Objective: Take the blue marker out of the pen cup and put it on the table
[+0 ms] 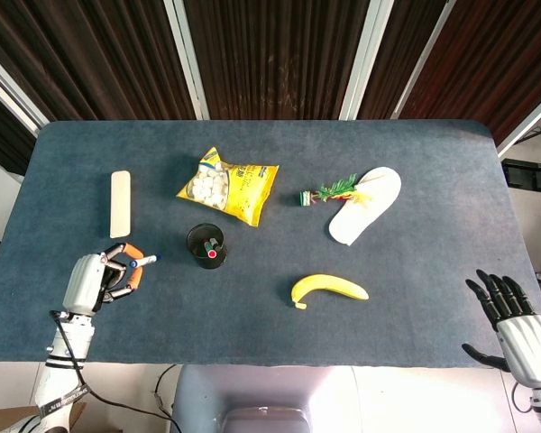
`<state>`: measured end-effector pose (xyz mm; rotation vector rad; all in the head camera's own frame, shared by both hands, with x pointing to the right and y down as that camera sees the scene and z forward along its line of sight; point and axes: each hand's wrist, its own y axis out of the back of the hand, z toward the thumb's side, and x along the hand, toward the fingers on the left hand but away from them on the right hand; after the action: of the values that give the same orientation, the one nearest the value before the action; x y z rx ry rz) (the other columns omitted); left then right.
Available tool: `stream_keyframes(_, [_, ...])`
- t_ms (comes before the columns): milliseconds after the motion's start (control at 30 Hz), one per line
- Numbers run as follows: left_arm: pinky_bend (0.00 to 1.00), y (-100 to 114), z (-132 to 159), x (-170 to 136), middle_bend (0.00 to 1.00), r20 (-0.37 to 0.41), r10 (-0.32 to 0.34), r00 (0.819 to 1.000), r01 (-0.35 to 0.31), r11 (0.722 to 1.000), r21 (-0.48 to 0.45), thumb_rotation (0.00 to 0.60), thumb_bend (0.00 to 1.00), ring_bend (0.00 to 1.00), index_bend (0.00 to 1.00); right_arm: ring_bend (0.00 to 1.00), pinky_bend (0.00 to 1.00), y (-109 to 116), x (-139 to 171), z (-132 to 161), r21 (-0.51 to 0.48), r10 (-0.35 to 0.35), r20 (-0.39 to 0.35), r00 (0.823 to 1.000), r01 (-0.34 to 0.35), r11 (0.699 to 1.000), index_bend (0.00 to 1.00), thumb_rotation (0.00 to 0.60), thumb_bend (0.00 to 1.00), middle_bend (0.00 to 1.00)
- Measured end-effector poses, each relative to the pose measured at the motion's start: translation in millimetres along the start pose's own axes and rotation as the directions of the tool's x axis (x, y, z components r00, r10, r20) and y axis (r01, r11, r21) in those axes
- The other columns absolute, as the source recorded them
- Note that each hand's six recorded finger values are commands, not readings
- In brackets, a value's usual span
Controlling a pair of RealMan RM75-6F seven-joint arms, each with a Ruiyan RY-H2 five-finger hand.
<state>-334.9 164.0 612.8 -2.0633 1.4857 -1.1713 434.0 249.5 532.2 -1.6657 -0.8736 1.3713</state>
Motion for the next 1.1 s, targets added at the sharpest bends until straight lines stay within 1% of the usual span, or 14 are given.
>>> stream_keyframes(133, [1.00,-12,-18,-3,1.00,-0.075,-0.068,0.995,0.068,0.998,-0.003,0.600,0.43,1.00,0.67,0.01,0.14,0,0,0,0.001,-0.001,0.001,1.000,0.001,1.000,0.00,0.600,0.14,0.00])
stream_keyframes(300, [1.00,-17,-35,-7,1.00,-0.147,-0.148,0.978,0.142,0.989,-0.050,0.600,0.45,1.00,0.68,0.01,0.14,0,-1,-1,0.002,0.001,0.004,1.000,-0.001,1.000,0.00,0.600,0.14,0.00])
stream_keyframes(467, [1.00,-23,-39,-11,1.00,-0.174,-0.207,0.963,0.189,0.976,-0.112,0.600,0.46,1.00,0.68,0.01,0.14,-3,-1,0,0.003,0.012,0.002,1.000,-0.012,1.000,0.00,0.600,0.14,0.00])
stream_keyframes(567, [1.00,-30,-41,-12,1.00,-0.186,-0.252,0.950,0.224,0.962,-0.159,0.600,0.47,1.00,0.68,0.01,0.14,-3,-1,0,0.003,0.013,0.004,1.000,-0.013,1.000,0.00,0.600,0.14,0.00])
stream_keyframes(700, [1.00,-41,-44,-12,1.00,-0.201,-0.312,0.929,0.261,0.934,-0.245,0.600,0.48,1.00,0.69,0.01,0.14,-3,-1,0,0.002,0.015,0.003,1.000,-0.015,1.000,0.00,0.600,0.14,0.00])
stream_keyframes(800, [1.00,-48,-48,-9,1.00,-0.213,-0.344,0.915,0.279,0.917,-0.284,0.600,0.48,1.00,0.69,0.01,0.14,-3,0,0,0.001,0.016,0.004,1.000,-0.016,1.000,0.00,0.600,0.14,0.00])
stream_keyframes(900, [1.00,-51,-54,-4,1.00,-0.229,-0.346,0.910,0.277,0.917,-0.287,0.600,0.48,1.00,0.68,0.01,0.14,-4,0,0,0.000,0.018,0.004,1.000,-0.018,1.000,0.00,0.600,0.14,0.00])
stream_keyframes(967, [1.00,-53,-57,-1,1.00,-0.237,-0.341,0.910,0.273,0.922,-0.275,0.600,0.48,1.00,0.65,0.01,0.14,-4,0,0,-0.001,0.021,0.003,1.000,-0.021,1.000,0.00,0.600,0.14,0.00])
stream_keyframes(1067, [1.00,-56,-64,3,1.00,-0.248,-0.320,0.914,0.264,0.936,-0.233,0.600,0.47,1.00,0.57,0.01,0.14,-5,1,0,-0.002,0.026,0.002,1.000,-0.026,1.000,0.00,0.600,0.14,0.00])
stream_keyframes(1100, [1.00,-57,-68,5,1.00,-0.253,-0.305,0.918,0.257,0.944,-0.206,0.600,0.46,1.00,0.53,0.01,0.14,-5,1,1,-0.002,0.027,0.002,1.000,-0.027,1.000,0.00,0.600,0.14,0.00])
